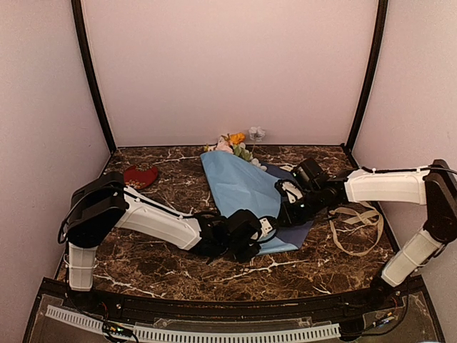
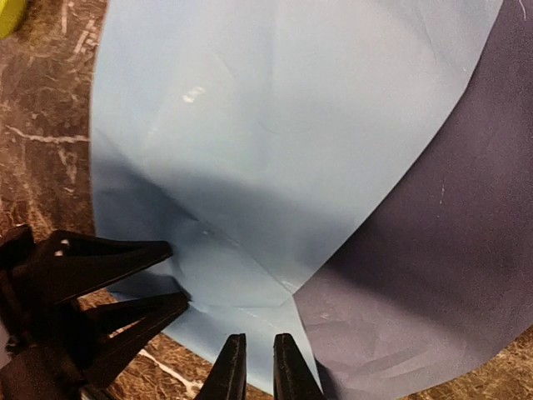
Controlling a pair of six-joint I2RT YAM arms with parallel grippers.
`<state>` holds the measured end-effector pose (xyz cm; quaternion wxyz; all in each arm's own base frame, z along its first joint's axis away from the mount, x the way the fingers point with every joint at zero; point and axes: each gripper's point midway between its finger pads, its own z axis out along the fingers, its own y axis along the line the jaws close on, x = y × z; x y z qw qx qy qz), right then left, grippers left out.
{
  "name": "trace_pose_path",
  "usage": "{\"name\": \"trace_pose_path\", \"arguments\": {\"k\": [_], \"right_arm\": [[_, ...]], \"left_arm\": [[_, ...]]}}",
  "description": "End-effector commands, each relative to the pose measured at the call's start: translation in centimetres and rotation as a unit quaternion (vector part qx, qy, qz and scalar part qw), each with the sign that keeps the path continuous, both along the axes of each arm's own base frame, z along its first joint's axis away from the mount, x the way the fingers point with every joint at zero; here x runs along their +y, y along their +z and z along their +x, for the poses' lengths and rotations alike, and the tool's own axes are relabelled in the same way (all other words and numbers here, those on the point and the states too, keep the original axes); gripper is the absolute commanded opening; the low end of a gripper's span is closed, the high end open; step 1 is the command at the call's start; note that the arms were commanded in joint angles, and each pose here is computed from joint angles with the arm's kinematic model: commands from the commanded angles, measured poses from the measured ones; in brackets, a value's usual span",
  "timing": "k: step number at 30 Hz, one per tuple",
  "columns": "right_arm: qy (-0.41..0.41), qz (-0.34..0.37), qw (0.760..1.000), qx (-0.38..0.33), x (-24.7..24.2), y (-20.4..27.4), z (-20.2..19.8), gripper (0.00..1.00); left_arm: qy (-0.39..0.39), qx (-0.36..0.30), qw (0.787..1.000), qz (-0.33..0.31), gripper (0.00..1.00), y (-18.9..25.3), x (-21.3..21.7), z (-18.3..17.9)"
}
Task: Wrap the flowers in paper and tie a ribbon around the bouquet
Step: Press the 2/3-folded wrapping paper.
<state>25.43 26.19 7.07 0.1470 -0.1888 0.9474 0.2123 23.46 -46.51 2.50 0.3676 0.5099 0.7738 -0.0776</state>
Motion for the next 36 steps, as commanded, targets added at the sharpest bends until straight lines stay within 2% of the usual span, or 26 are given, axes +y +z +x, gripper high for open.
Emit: {"name": "trace_pose_path", "arguments": {"k": [1, 3, 8, 14, 17, 21, 24, 29, 31, 36], "right_arm": [[0.021, 0.059, 0.997, 0.039, 1.4, -0.4, -3.1, 0.12], [0.026, 0.073, 0.995, 0.063, 1.7, -1.5, -4.2, 0.11], [0.015, 0.041, 0.995, 0.088, 0.5, -4.3, -4.9, 0.09], [-0.048, -0.089, 0.99, 0.095, -5.7, -7.6, -5.5, 0.07], [-0.076, -0.12, 0.985, 0.095, -8.6, -7.9, -5.9, 0.08], [-0.102, -0.155, 0.981, 0.05, -10.5, -6.0, -4.8, 0.12], [-0.086, -0.115, 0.99, 0.01, -8.2, -2.8, -3.3, 0.12], [-0.002, 0.019, 0.999, -0.039, 0.1, 2.7, -3.2, 0.09], [0.012, 0.083, 0.996, -0.024, 2.7, 3.4, -3.7, 0.09], [0.002, 0.113, 0.993, 0.037, 3.8, 0.3, -5.0, 0.06]], "left_arm": [[0.0, 0.048, 0.997, 0.063, 0.36, -3.4, 3.5, -1.9], [0.003, 0.049, 0.997, 0.06, 0.36, -3.3, 3.8, -2.0], [0.008, 0.056, 0.996, 0.062, 0.36, -3.6, 4.5, -2.4], [0.011, 0.06, 0.997, 0.057, 0.36, -3.6, 4.5, -2.4], [0.01, 0.061, 0.997, 0.054, 0.36, -3.5, 4.3, -2.5], [0.011, 0.059, 0.997, 0.055, 0.36, -3.4, 4.4, -2.4], [0.013, 0.059, 0.997, 0.052, 0.36, -3.4, 4.5, -2.4], [0.014, 0.063, 0.997, 0.05, 0.36, -3.4, 4.5, -2.6], [0.016, 0.062, 0.997, 0.05, 0.36, -3.4, 4.6, -2.5], [0.017, 0.064, 0.997, 0.046, 0.36, -3.3, 4.6, -2.6]]}}
